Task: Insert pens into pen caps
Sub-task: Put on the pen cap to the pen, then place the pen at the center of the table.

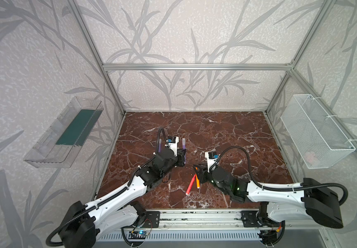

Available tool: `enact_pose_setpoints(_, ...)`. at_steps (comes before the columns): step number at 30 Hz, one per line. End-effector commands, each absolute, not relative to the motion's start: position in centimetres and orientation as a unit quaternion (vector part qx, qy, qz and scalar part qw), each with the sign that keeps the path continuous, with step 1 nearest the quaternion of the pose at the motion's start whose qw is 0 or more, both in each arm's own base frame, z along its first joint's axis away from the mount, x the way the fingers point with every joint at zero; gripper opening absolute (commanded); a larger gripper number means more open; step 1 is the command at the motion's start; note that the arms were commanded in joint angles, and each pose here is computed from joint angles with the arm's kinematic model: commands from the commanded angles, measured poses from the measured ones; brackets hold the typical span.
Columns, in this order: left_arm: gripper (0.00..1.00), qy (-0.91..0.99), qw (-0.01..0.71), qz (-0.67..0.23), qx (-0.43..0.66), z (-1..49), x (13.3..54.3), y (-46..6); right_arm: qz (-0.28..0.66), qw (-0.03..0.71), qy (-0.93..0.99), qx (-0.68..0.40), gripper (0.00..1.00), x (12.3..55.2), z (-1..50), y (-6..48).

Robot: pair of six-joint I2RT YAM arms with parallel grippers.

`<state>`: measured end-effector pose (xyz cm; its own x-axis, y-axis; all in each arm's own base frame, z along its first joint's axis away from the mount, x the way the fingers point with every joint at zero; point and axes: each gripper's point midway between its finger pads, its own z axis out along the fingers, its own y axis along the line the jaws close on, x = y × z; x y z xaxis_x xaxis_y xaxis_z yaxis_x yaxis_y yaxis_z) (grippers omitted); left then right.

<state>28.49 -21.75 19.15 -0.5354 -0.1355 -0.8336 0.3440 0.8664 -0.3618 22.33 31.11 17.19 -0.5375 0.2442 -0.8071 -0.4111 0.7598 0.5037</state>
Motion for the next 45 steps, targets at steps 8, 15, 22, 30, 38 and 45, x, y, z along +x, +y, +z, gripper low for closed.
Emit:
enact_pose_setpoints(8,0.0,0.911,0.379,-0.139,0.079,11.4,30.8,-22.1,0.222,0.484,0.846,0.02,0.71,25.8,14.6,23.0)
enact_pose_setpoints(15,0.0,0.941,0.325,-0.063,0.069,6.9,31.6,-21.0,0.195,0.482,0.854,0.026,0.73,26.4,14.1,21.4)
enact_pose_setpoints(22,0.0,0.955,0.28,-0.052,0.088,3.7,31.6,-21.7,0.187,0.464,0.865,0.029,0.73,27.1,12.9,21.2)
enact_pose_setpoints(30,0.0,0.967,0.235,-0.033,0.093,1.2,32.0,-22.0,0.176,0.455,0.872,0.029,0.73,27.3,12.1,21.1)
enact_pose_setpoints(38,0.52,0.964,0.247,-0.05,0.091,2.3,32.3,-22.2,0.17,0.461,0.87,0.03,0.73,27.4,12.3,20.6)
enact_pose_setpoints(45,0.85,0.946,0.286,-0.105,0.112,7.0,31.7,-23.1,0.171,0.467,0.868,0.021,0.73,27.5,13.0,20.7)
